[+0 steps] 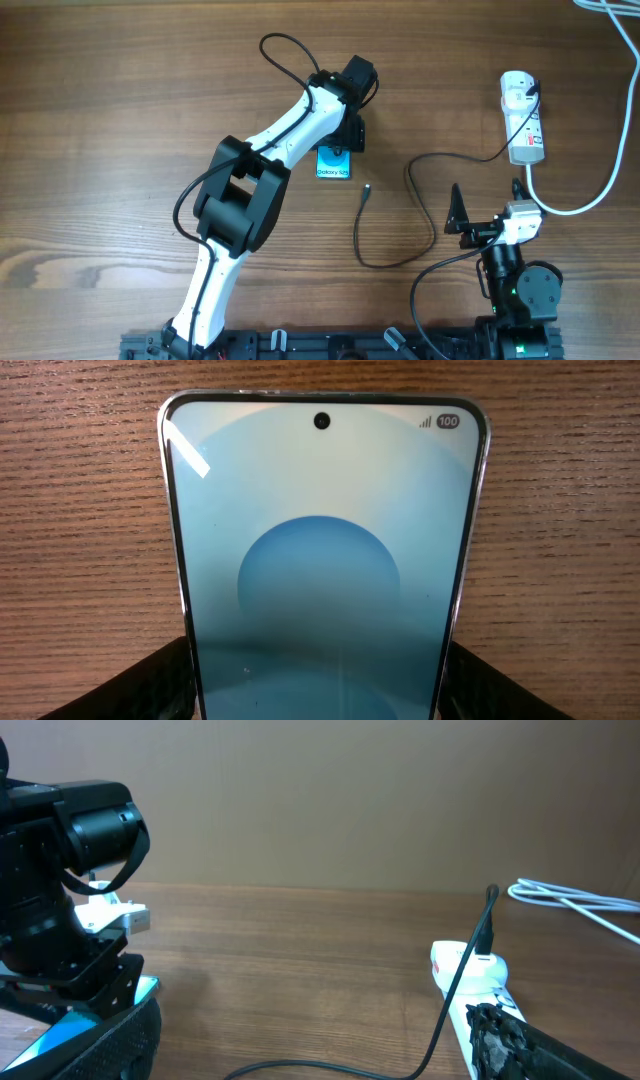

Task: Plug charger to phone and switch on socket
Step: 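Close the left gripper on the phone's lower end, then lift the phone with the left gripper and tilt it upright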

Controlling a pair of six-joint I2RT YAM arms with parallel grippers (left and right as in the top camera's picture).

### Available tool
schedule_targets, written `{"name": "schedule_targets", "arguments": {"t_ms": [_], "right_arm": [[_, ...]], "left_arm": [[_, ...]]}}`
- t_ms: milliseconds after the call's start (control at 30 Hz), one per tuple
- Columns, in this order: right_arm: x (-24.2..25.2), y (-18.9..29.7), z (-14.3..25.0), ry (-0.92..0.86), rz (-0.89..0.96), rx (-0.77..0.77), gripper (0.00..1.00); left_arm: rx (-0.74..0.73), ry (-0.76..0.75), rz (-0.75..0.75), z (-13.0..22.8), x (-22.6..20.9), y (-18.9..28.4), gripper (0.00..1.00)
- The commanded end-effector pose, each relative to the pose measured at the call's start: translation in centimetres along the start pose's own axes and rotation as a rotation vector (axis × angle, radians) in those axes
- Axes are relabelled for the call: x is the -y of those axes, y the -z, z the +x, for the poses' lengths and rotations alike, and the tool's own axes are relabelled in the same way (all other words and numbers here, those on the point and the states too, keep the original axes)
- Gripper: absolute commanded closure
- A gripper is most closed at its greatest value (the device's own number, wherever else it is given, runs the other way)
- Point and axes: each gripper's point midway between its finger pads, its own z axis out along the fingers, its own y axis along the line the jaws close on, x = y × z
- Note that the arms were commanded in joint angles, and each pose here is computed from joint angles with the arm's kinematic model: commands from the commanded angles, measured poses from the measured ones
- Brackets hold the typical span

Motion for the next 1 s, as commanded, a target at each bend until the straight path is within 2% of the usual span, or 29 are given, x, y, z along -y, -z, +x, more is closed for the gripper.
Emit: {"name": "schedule_targets", "arguments": {"t_ms": [0,167,367,633,767,967], "right_arm": [[0.0,0.0,-0.1,-0.013,0.002,0.006,0.0],[0.0,0.0,-0.1,-0.012,0.002,0.006,0.0],[0.0,0.0,-0.1,-0.012,0.002,0.006,0.0],[0.0,0.0,-0.1,-0.012,0.002,0.006,0.0],[0.0,0.0,-0.1,-0.012,0.002,0.006,0.0],[0.0,0.0,-0.1,-0.012,0.002,0.006,0.0]], "left_arm": [[-0.023,0.003,0.013,0.4,0.0,-0.2,0.25],[-0.016,0.004,0.017,0.2,0.0,0.2,0.23],[0.035,0.037,0.041,-1.0,-1.2,3.9,0.23],[0.059,0.111,0.042,-1.5,-4.9,9.0,0.23],[0.111,0.182,0.054,-2.1,-8.3,13.2,0.23],[0.068,0.159,0.005,-0.3,-10.9,14.8,0.2]]}}
